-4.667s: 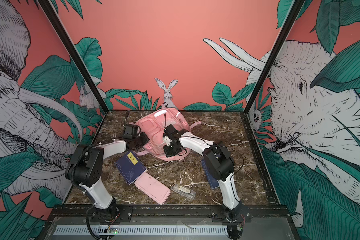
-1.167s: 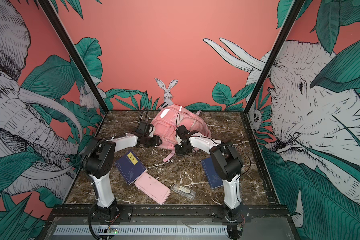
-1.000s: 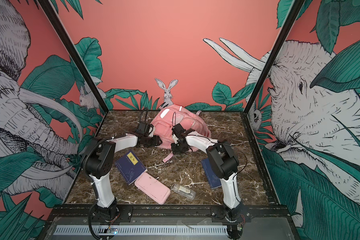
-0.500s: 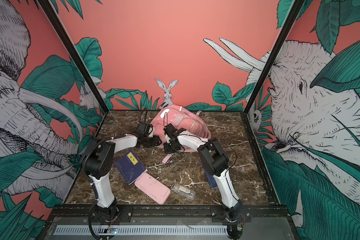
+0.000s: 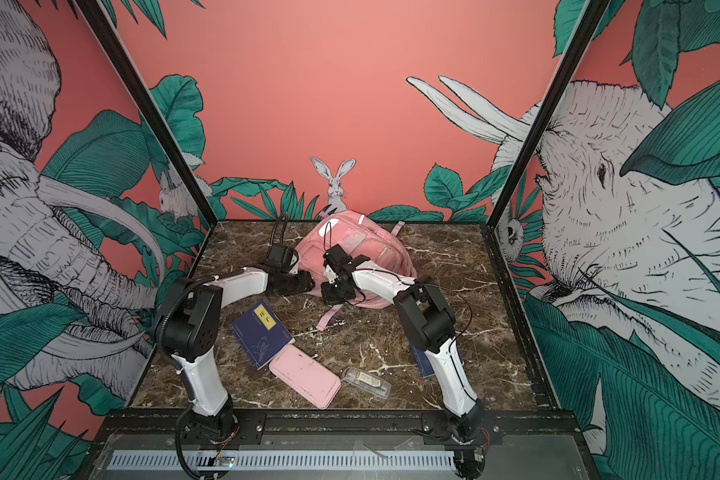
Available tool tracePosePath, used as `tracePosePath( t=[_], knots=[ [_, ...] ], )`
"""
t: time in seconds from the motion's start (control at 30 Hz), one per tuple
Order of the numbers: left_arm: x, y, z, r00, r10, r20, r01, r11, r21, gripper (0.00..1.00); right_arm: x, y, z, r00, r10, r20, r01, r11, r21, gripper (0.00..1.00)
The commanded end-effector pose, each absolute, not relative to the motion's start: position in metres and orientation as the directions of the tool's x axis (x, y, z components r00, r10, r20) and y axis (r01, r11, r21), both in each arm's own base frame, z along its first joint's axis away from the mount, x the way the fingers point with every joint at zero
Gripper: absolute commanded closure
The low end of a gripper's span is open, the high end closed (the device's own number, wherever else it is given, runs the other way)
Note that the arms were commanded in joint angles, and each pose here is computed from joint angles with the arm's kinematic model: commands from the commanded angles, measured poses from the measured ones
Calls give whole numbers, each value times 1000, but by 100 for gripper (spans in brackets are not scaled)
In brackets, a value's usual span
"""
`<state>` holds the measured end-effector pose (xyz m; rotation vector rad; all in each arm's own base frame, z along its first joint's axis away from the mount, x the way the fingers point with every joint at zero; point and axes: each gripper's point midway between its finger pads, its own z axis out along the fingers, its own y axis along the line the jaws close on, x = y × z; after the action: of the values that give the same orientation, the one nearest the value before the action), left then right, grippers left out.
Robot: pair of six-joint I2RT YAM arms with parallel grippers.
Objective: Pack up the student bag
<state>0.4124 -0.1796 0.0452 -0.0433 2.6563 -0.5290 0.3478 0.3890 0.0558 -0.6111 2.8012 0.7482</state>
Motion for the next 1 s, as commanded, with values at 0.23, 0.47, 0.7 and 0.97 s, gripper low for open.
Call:
tracePosePath(
  t=[0.23, 0.47, 0.7, 0.97],
  knots=[
    [402, -170, 60, -905, -123, -406, 40, 928, -371, 38, 344, 401, 63, -894, -339, -294, -444, 766, 465, 95],
    [404, -169, 82, -883, -122, -453, 62, 927, -370, 27, 342, 387, 69, -883, -340, -324, -456, 785, 420, 56],
    [403, -165, 102, -861, -120, -495, 80, 928, -363, 5, 339, 368, 88, -857, -309, -413, -468, 802, 371, 18],
    [397, -159, 121, -830, -123, -544, 90, 933, -348, 3, 342, 318, 118, -782, -150, -605, -376, 888, 266, 2]
  ],
)
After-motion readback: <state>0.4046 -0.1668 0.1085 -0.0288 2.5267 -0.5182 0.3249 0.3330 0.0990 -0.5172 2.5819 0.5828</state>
